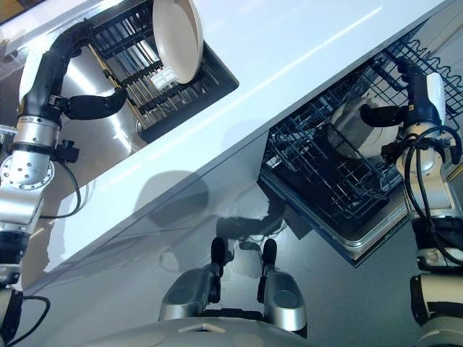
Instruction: Pick up plates and place into dishwasher.
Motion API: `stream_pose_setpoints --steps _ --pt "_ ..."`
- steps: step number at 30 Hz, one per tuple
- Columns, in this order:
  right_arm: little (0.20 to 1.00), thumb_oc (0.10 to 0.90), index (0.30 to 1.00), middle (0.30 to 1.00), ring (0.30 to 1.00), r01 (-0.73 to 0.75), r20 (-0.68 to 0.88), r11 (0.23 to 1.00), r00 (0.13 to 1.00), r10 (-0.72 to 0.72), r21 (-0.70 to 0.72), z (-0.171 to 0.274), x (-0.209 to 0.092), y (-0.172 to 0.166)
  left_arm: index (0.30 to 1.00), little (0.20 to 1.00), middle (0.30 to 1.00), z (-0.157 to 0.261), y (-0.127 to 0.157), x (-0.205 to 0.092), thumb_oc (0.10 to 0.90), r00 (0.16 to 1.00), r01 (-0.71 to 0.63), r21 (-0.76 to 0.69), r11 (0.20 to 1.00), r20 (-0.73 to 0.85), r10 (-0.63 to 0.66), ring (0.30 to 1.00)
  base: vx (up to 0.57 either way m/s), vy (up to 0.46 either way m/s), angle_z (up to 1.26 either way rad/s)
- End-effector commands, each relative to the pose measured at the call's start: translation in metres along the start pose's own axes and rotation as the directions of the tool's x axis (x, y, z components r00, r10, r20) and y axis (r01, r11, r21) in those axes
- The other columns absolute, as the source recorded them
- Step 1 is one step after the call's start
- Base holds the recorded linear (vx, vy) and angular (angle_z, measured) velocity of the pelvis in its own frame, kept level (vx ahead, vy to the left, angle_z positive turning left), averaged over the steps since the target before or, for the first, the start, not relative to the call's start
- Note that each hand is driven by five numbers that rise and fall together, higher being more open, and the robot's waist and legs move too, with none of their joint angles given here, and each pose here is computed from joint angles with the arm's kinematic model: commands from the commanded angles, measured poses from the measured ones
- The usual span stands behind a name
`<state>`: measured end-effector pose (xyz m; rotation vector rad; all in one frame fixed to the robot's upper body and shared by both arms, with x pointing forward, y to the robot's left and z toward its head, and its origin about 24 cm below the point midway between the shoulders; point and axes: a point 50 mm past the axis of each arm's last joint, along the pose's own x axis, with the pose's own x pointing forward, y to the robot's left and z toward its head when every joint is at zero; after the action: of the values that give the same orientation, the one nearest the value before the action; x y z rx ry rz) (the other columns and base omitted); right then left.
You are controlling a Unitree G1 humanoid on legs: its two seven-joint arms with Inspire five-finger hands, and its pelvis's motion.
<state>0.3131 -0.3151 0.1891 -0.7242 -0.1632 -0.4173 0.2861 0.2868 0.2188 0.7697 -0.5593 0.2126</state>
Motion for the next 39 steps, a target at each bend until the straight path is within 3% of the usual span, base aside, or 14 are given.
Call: stream_pose_setpoints --steps 1,7,13,17,20,24,27,31,39 --pt "0.900 0.800 0.900 0.900 0.900 -0.038 0.121 0.999 0.992 0.039 -0.009 0.006 -0.013 0.001 0.900 0.900 0.900 0.002 0.010 -0.009 0.800 0.996 -0.074 0.047 0.996 0.063 0.071 0.900 -0.09 0.144 -0.07" --pt "0.900 0.800 0.900 0.900 0.900 -0.142 0.219 0.973 0.971 0.100 0.184 0.013 -0.033 0.016 0.900 0.900 0.900 -0.001 0.014 -0.011 0.800 0.993 -0.111 0.107 0.988 0.059 0.105 0.900 -0.08 0.146 -0.03" --pt "0.900 0.800 0.900 0.900 0.900 -0.285 0.298 0.876 0.939 0.173 0.389 0.020 -0.049 0.031 0.900 0.900 0.900 -0.003 0.026 -0.002 0.800 0.990 -0.138 0.241 0.961 0.049 0.130 0.900 -0.05 0.146 -0.12" --pt "0.900 0.800 0.900 0.900 0.900 -0.377 0.321 0.799 0.915 0.243 0.469 0.018 -0.061 0.046 0.900 0.900 0.900 -0.006 0.035 0.005 0.800 0.986 -0.163 0.377 0.912 0.040 0.160 0.900 -0.02 0.129 -0.07" --pt "0.900 0.800 0.900 0.900 0.900 -0.436 0.322 0.745 0.896 0.306 0.505 0.014 -0.069 0.057 0.900 0.900 0.900 -0.006 0.045 0.010 0.800 0.982 -0.185 0.541 0.820 0.061 0.181 0.900 -0.01 0.123 -0.12" --pt "0.900 0.800 0.900 0.900 0.900 -0.538 0.364 0.565 0.842 0.399 0.626 0.012 -0.082 0.077 0.900 0.900 0.900 -0.004 0.063 0.021 0.800 0.983 -0.167 0.708 0.686 0.068 0.169 0.900 0.00 0.128 -0.13" --pt "0.900 0.800 0.900 0.900 0.900 -0.531 0.362 0.397 0.830 0.425 0.749 0.009 -0.095 0.095 0.900 0.900 0.900 -0.004 0.070 0.029 0.800 0.986 -0.137 0.786 0.603 0.053 0.155 0.900 0.01 0.130 -0.14" --pt "0.900 0.800 0.900 0.900 0.900 -0.544 0.371 0.324 0.804 0.465 0.774 0.009 -0.108 0.110 0.900 0.900 0.900 -0.006 0.074 0.037 0.800 0.993 -0.058 0.860 0.506 -0.005 0.121 0.900 0.02 0.108 -0.21" --pt "0.900 0.800 0.900 0.900 0.900 -0.513 0.370 0.365 0.841 0.394 0.776 0.014 -0.113 0.109 0.900 0.900 0.900 -0.006 0.076 0.055 0.800 0.993 0.045 0.914 0.404 -0.084 0.079 0.900 0.04 0.095 -0.27"
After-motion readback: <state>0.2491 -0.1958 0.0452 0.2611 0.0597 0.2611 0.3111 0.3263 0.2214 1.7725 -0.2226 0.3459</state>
